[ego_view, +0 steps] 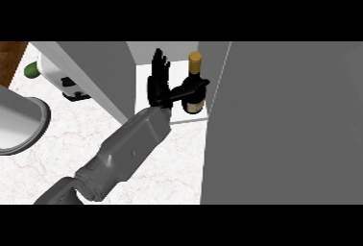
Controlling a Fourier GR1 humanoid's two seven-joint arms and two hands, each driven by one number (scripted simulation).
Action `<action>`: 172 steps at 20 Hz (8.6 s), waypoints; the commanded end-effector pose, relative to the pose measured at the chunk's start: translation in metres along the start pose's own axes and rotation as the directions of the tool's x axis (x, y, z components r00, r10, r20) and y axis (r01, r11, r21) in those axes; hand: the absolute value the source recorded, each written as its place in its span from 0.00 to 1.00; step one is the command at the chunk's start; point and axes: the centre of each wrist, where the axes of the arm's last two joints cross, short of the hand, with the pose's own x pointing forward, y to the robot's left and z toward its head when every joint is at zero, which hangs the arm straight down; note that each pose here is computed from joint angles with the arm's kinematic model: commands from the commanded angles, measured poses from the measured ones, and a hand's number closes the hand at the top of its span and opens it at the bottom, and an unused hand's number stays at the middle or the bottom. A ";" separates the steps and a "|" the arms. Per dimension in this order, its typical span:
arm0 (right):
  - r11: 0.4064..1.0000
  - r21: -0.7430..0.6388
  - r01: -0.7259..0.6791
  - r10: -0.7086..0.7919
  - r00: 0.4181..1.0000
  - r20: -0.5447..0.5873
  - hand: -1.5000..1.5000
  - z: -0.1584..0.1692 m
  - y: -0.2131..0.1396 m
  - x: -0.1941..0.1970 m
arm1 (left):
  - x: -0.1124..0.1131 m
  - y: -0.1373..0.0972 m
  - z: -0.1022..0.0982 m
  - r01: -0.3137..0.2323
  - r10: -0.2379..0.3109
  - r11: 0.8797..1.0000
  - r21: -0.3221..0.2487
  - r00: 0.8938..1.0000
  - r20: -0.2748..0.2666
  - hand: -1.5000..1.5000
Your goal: Pick up the wine, place it into the cabinet and close the cabinet
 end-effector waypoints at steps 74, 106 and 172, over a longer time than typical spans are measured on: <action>0.957 0.289 0.011 0.016 0.995 -0.094 1.00 0.036 0.010 0.026 | 0.096 0.156 0.166 -0.058 0.125 0.843 -0.535 0.988 0.090 1.00; 0.936 0.343 0.078 -0.059 0.996 -0.065 1.00 -0.022 0.176 0.021 | 0.181 0.340 0.175 -0.033 0.108 0.918 -0.394 0.980 0.169 0.00; 0.859 0.440 0.261 -0.076 0.915 -0.395 1.00 -0.272 0.026 -0.088 | 0.224 0.401 0.159 0.025 0.055 0.910 -0.413 0.982 0.180 0.00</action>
